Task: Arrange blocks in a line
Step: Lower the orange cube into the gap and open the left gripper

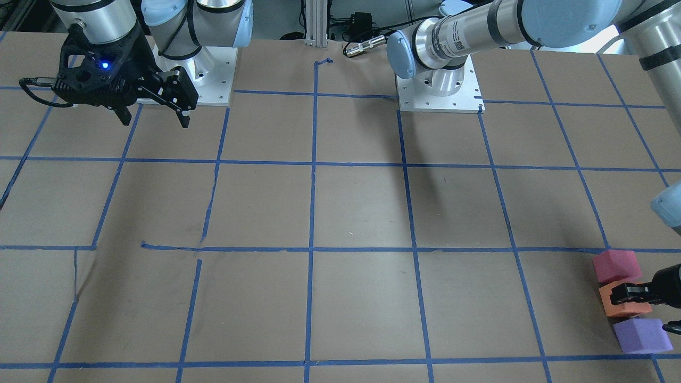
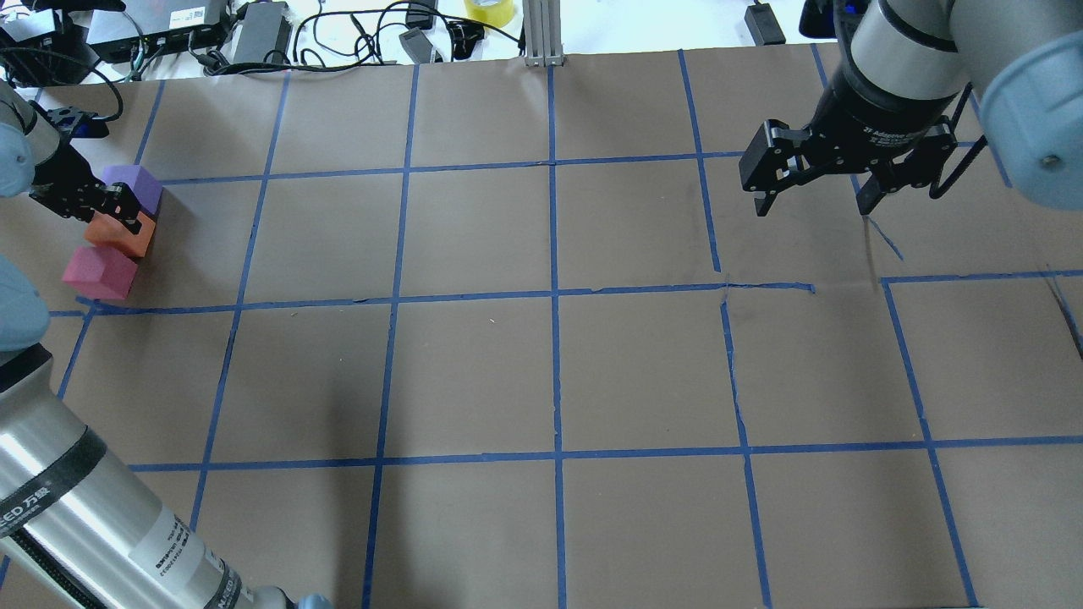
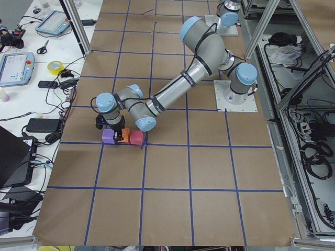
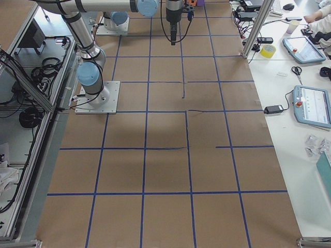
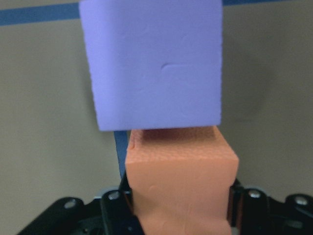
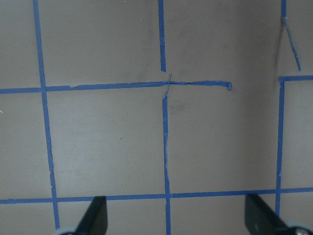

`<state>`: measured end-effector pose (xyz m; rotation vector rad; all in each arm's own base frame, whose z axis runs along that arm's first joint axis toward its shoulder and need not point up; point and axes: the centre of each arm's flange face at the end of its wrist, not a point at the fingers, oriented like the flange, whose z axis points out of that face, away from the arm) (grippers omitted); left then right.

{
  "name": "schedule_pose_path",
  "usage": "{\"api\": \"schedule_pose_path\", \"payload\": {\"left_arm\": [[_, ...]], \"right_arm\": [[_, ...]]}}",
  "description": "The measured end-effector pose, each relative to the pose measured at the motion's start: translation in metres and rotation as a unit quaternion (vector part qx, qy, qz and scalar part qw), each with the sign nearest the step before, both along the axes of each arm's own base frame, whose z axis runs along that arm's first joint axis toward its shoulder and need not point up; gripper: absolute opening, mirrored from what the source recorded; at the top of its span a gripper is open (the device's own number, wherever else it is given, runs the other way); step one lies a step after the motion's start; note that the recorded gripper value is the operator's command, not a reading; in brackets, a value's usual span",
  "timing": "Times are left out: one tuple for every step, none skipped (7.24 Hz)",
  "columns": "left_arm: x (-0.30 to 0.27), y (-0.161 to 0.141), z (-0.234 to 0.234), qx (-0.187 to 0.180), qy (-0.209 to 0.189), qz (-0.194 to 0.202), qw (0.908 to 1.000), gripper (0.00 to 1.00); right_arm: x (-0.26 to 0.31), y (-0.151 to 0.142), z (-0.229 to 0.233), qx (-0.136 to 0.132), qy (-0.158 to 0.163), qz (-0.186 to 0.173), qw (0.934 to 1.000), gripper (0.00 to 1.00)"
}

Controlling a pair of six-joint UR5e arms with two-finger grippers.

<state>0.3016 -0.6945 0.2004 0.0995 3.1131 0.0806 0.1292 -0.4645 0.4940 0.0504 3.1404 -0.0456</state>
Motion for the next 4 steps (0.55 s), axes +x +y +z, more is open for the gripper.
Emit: {"api": "schedule_pose_path", "payload": {"left_arm": [[0.0002, -0.0001, -0.0009, 0.000, 0.001, 0.000, 1.0000, 0.00], [0.0019, 0.0003, -0.0006, -0.001, 0.002, 0.000, 1.0000, 0.00], [0.0048, 0.0010, 0.0000, -0.002, 0.002, 0.001, 1.0000, 0.00], [0.0069, 0.0016, 0.0006, -0.003, 0.002, 0.001, 1.0000, 0.00]], "right_arm": [[-0.0001, 0.0000, 0.0000, 0.000, 0.000, 0.000, 1.0000, 1.00], [-0.0001, 0.0000, 0.0000, 0.000, 0.000, 0.000, 1.0000, 1.00], [-0.0001, -0.0001, 0.0000, 0.000, 0.000, 0.000, 1.0000, 1.00], [-0.0001, -0.0001, -0.0001, 0.000, 0.001, 0.000, 1.0000, 1.00]]}}
